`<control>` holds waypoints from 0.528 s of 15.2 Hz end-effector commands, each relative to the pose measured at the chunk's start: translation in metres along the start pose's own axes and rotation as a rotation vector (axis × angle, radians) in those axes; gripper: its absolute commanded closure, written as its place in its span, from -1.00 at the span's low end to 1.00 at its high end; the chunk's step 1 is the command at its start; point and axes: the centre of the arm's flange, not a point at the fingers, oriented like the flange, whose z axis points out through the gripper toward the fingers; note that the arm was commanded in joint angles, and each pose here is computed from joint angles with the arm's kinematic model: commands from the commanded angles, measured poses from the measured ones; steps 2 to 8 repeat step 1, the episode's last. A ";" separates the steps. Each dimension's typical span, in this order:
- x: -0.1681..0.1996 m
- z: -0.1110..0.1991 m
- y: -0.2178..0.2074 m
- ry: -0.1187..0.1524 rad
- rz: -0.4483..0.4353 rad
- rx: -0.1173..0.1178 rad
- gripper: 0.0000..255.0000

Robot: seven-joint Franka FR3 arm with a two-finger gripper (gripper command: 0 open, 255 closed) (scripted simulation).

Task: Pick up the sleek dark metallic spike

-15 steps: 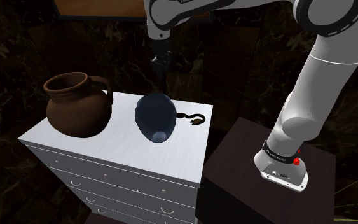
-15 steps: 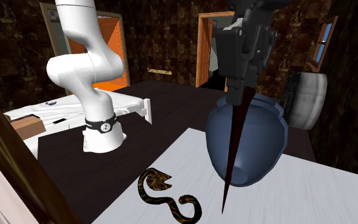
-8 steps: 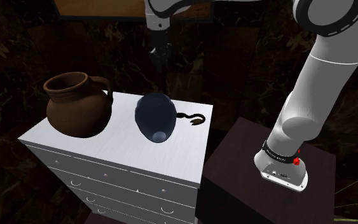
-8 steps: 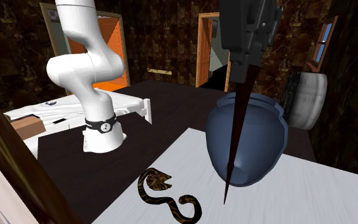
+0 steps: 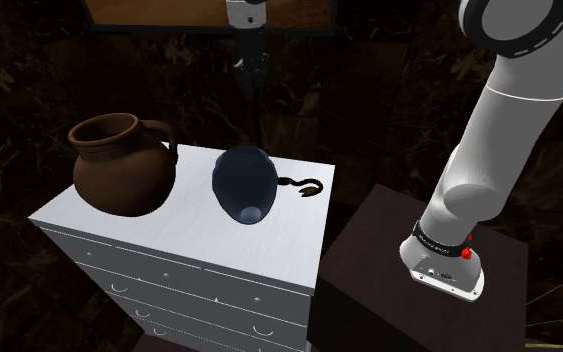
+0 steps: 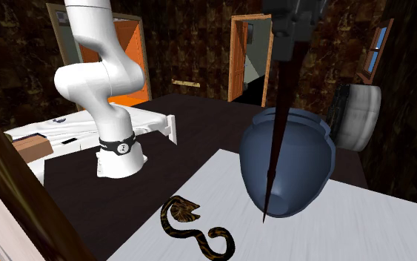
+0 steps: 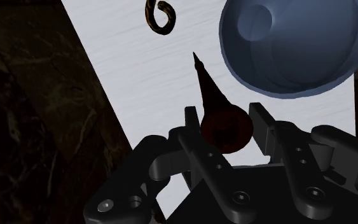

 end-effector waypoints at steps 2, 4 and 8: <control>0.000 -0.004 0.001 0.000 0.000 0.000 1.00; 0.000 -0.004 0.001 0.000 0.000 0.000 1.00; 0.000 -0.004 0.001 0.000 0.000 0.000 1.00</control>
